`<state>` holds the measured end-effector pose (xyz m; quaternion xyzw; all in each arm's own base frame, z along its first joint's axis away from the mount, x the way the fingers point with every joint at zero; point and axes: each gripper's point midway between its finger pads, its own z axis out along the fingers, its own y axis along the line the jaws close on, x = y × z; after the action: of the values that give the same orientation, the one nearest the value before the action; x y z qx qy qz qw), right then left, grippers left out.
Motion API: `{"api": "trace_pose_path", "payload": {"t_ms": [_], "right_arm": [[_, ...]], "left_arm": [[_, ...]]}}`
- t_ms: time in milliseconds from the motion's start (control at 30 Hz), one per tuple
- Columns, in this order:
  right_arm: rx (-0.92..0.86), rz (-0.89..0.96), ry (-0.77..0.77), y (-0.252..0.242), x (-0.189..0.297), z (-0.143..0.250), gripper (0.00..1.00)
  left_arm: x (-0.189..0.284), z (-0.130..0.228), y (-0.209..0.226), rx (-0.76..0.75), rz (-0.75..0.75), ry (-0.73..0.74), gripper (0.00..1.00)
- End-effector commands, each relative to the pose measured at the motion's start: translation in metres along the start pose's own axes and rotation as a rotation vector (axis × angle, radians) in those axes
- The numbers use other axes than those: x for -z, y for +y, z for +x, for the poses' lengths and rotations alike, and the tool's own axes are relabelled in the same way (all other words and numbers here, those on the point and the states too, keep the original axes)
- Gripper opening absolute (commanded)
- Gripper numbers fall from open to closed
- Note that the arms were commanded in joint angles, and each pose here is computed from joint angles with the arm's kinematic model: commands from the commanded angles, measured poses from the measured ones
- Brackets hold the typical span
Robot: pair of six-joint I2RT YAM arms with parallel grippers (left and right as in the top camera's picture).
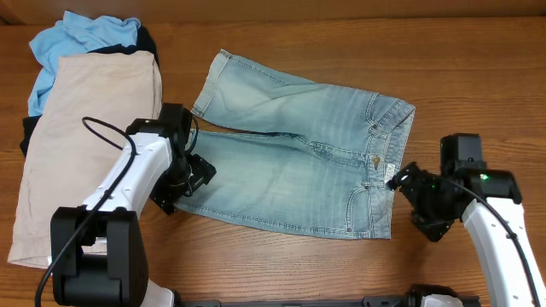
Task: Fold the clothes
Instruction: 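Move both grippers to the shorts' left leg and waistband pocket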
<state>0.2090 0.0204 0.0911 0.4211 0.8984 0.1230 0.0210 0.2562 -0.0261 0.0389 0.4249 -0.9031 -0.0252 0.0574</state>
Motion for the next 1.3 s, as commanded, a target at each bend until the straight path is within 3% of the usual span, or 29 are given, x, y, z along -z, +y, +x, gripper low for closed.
{"api": "trace_pose_path", "payload": {"t_ms": [0,300,700,800,967,1033,1267], "right_arm": [[0.011,0.005,0.016,-0.002,-0.011,0.008,0.99],[0.079,0.007,-0.013,0.007,-0.024,0.014,0.88],[0.083,0.047,-0.044,0.004,-0.030,0.018,0.78],[0.093,0.048,-0.040,0.005,-0.031,0.021,0.71],[0.073,0.050,-0.039,0.008,-0.032,0.026,0.69],[0.085,0.048,-0.038,0.009,-0.032,0.027,0.68],[0.123,0.052,-0.038,0.012,-0.033,0.033,0.66]], "left_arm": [[-0.002,-0.002,0.014,0.097,-0.036,-0.036,0.90],[-0.013,-0.014,0.033,0.214,-0.087,-0.095,0.89],[-0.043,-0.025,0.025,0.234,0.000,-0.144,0.83],[-0.048,-0.022,0.030,0.232,-0.012,-0.138,0.74],[-0.051,-0.019,0.033,0.228,-0.022,-0.131,0.47],[-0.051,-0.020,0.032,0.229,-0.019,-0.133,0.43],[-0.051,-0.020,0.032,0.210,-0.018,-0.133,0.50]]}}
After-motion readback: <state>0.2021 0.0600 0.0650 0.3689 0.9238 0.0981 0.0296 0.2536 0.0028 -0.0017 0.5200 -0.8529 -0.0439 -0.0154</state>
